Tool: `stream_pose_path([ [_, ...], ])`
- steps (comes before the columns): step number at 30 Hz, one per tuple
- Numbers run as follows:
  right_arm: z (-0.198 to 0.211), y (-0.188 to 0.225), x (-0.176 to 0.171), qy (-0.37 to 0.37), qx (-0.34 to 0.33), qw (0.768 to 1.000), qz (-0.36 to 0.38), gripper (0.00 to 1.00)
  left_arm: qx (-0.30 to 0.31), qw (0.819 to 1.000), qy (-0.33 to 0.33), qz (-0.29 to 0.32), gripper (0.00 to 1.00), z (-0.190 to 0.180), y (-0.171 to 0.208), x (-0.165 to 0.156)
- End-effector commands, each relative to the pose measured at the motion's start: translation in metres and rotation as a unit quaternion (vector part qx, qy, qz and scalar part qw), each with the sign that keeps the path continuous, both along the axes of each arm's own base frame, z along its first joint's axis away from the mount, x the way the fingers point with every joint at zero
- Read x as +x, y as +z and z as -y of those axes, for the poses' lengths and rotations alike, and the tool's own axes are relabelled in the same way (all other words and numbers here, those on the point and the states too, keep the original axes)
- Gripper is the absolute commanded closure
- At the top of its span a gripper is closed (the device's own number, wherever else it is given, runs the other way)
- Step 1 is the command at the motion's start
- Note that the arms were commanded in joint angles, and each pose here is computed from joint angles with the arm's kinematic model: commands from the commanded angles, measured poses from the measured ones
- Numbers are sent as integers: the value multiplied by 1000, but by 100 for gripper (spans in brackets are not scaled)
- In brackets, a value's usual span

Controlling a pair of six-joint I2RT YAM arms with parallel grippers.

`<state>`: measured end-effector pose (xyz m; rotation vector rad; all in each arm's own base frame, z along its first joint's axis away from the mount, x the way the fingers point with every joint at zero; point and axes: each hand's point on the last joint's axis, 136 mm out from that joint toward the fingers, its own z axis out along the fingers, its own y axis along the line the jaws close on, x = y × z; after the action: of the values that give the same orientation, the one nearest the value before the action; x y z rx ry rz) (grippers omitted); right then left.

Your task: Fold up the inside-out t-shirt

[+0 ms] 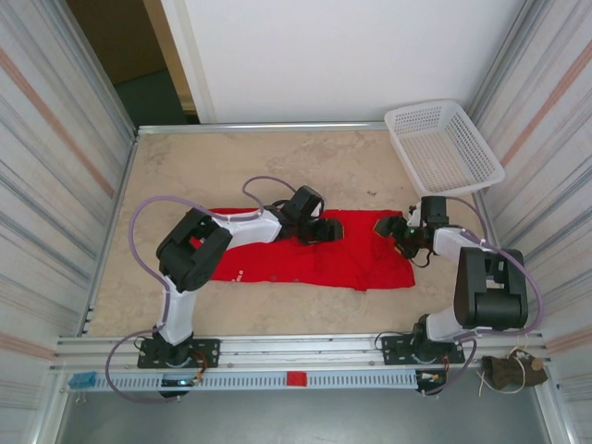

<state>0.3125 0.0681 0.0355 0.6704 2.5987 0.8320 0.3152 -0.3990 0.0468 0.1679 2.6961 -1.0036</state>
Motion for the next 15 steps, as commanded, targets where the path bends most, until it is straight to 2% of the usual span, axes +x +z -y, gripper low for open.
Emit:
stream_pose_path([
  [1, -12, -11, -12, 27, 3, 999, -21, 30, 7, 1000, -2, -6, 33, 6, -9, -2],
  [4, -10, -21, -14, 22, -13, 999, -34, 36, 7, 1000, -3, -7, 33, 7, -10, -4],
  [7, -8, -24, -12, 11, -25, 999, -37, 52, 8, 1000, -3, -6, 33, 7, -10, -4],
  [10, -10, -25, -9, 6, -34, 998, -44, 73, 5, 1000, -4, -4, 33, 9, -6, -3],
  [13, -14, -25, -6, 6, -24, 998, -49, 100, -1, 1000, -7, 13, 33, 9, 12, 3],
  [15, -14, -21, -5, 0, -18, 999, -46, 100, 0, 1000, -4, 27, 32, 1, 28, 11],
])
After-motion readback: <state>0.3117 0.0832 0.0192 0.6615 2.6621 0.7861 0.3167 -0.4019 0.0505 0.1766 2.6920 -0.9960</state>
